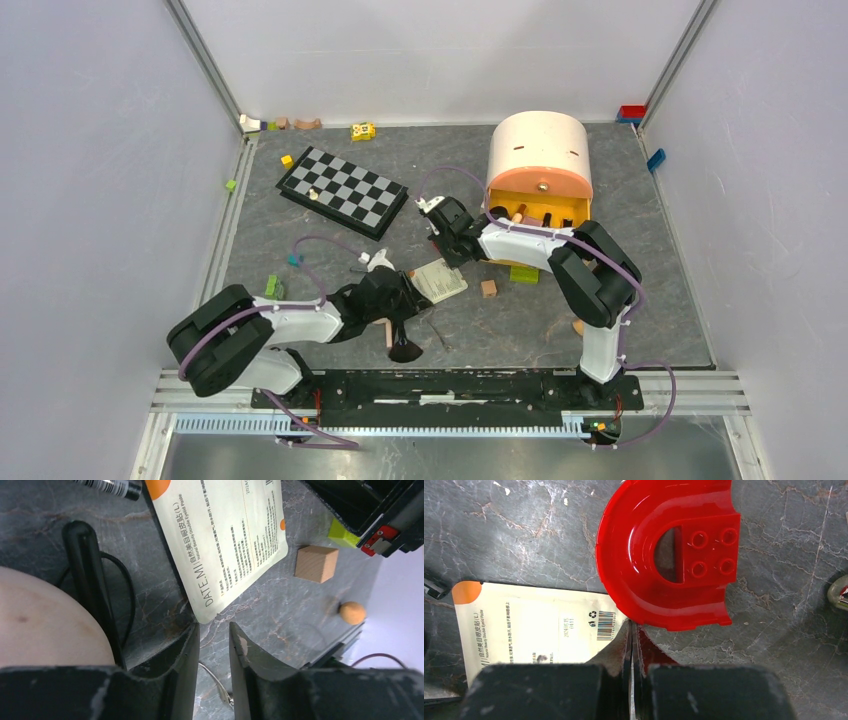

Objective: Organize the makeup
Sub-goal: Move the makeup to the center of the board, then pick up the makeup from the center of the board.

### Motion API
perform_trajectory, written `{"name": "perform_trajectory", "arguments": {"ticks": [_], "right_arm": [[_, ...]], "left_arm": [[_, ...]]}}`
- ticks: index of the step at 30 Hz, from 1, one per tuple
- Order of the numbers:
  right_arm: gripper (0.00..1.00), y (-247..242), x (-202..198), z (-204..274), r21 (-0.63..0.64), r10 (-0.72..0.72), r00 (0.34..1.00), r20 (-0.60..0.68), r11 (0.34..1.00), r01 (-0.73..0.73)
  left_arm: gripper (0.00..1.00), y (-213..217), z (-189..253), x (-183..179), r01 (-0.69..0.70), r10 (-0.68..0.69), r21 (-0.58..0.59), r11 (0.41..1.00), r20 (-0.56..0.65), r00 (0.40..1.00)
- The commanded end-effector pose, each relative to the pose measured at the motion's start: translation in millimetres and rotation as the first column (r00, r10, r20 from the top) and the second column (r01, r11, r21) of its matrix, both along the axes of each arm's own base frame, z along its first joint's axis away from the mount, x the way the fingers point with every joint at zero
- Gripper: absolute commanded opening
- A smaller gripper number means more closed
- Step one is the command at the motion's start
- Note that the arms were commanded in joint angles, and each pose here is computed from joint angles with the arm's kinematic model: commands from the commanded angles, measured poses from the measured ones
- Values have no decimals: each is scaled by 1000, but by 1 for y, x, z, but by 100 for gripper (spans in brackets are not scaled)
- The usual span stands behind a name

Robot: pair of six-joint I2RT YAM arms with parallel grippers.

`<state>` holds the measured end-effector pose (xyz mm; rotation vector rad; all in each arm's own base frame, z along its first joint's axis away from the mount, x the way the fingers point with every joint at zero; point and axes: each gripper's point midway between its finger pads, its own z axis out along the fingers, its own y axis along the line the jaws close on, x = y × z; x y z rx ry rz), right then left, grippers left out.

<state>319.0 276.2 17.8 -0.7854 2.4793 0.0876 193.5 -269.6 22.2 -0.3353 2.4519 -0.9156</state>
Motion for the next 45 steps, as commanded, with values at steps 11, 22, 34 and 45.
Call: {"name": "perform_trajectory", "arguments": {"ticks": [11,22,34,45], "right_arm": [[0,-24,-18,-23,-59,-45,996,-75,997,40],[0,-25,-24,-26,-51,-44,994,-96,998,39],[0,-27,-28,-27,-55,-39,994,-106,998,33],[0,-28,-30,-28,-54,-38,993,-112,998,32]], "left_arm": [[50,27,-14,-14,-164,163,0,986,-108,981],[49,21,-32,-11,-199,192,-34,979,-139,971],[44,22,-46,-7,-246,237,-49,968,-149,960],[18,16,-44,3,-247,240,-41,968,-123,963]]}}
